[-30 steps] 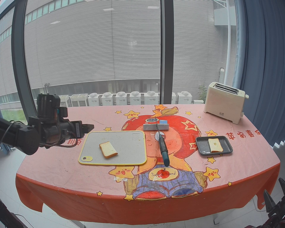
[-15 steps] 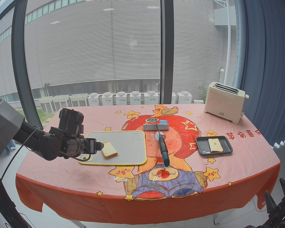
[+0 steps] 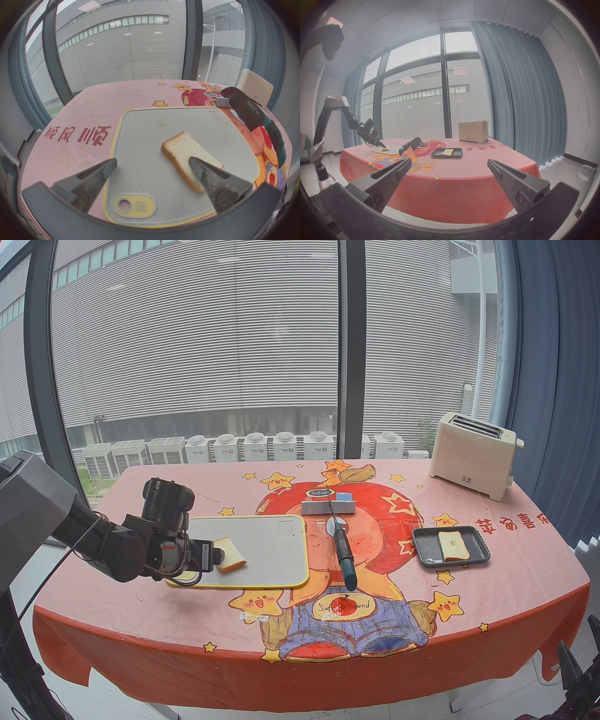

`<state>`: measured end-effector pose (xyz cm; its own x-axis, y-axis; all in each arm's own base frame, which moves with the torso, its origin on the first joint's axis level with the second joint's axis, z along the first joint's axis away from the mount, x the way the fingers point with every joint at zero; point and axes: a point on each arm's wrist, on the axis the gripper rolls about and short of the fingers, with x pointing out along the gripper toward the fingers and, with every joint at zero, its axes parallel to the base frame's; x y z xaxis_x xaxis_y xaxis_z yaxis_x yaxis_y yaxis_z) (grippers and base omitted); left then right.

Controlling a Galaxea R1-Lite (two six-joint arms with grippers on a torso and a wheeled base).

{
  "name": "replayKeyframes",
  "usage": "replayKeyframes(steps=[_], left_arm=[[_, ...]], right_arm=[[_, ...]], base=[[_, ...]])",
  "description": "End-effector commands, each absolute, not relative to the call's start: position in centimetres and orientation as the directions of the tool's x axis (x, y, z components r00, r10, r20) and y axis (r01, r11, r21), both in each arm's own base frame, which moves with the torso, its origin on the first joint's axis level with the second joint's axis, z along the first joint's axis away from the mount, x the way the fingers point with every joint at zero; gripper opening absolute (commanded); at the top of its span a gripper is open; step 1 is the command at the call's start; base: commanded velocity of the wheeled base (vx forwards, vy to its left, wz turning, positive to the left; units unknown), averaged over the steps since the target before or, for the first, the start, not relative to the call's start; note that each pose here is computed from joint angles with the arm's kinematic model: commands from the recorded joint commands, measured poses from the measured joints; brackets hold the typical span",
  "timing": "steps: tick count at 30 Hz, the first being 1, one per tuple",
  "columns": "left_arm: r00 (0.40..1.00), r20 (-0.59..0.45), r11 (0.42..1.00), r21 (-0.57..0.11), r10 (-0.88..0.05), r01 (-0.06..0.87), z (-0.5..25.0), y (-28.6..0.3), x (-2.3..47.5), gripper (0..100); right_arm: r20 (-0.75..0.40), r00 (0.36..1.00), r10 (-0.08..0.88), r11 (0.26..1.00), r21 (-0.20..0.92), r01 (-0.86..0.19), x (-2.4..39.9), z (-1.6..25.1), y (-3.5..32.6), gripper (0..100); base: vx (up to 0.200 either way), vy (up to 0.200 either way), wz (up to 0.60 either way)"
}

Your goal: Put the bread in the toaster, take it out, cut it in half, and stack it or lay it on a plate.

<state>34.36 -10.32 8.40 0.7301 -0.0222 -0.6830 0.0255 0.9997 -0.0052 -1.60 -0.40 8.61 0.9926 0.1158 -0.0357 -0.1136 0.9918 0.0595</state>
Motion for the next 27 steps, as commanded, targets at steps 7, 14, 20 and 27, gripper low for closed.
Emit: replayKeyframes(steps=[7,14,20,27], left_arm=[[0.711,-0.703,1.000,0.010,-0.004,0.016,7.2,-10.4,34.6,0],[0.763,-0.646,0.999,-0.027,-0.034,0.022,9.6,-10.3,34.1,0],[0.820,-0.557,0.991,-0.102,-0.128,0.085,14.2,-9.7,31.6,0],[0.862,-0.436,0.958,-0.230,-0.258,0.171,18.8,-9.5,29.2,0]], right_arm=[[-0.060,0.993,0.102,0.994,0.043,-0.100,-1.5,8.2,-0.4,100],[-0.063,0.997,0.044,0.998,0.038,-0.042,-1.5,8.2,-0.4,100],[-0.077,0.997,0.002,0.999,-0.033,-0.004,-1.7,7.8,0.2,100],[-0.074,0.997,-0.012,1.000,-0.026,0.010,-1.7,7.8,0.1,100]], base=[[0.000,0.000,0.00],[0.000,0.000,0.00],[0.000,0.000,0.00],[0.000,0.000,0.00]])
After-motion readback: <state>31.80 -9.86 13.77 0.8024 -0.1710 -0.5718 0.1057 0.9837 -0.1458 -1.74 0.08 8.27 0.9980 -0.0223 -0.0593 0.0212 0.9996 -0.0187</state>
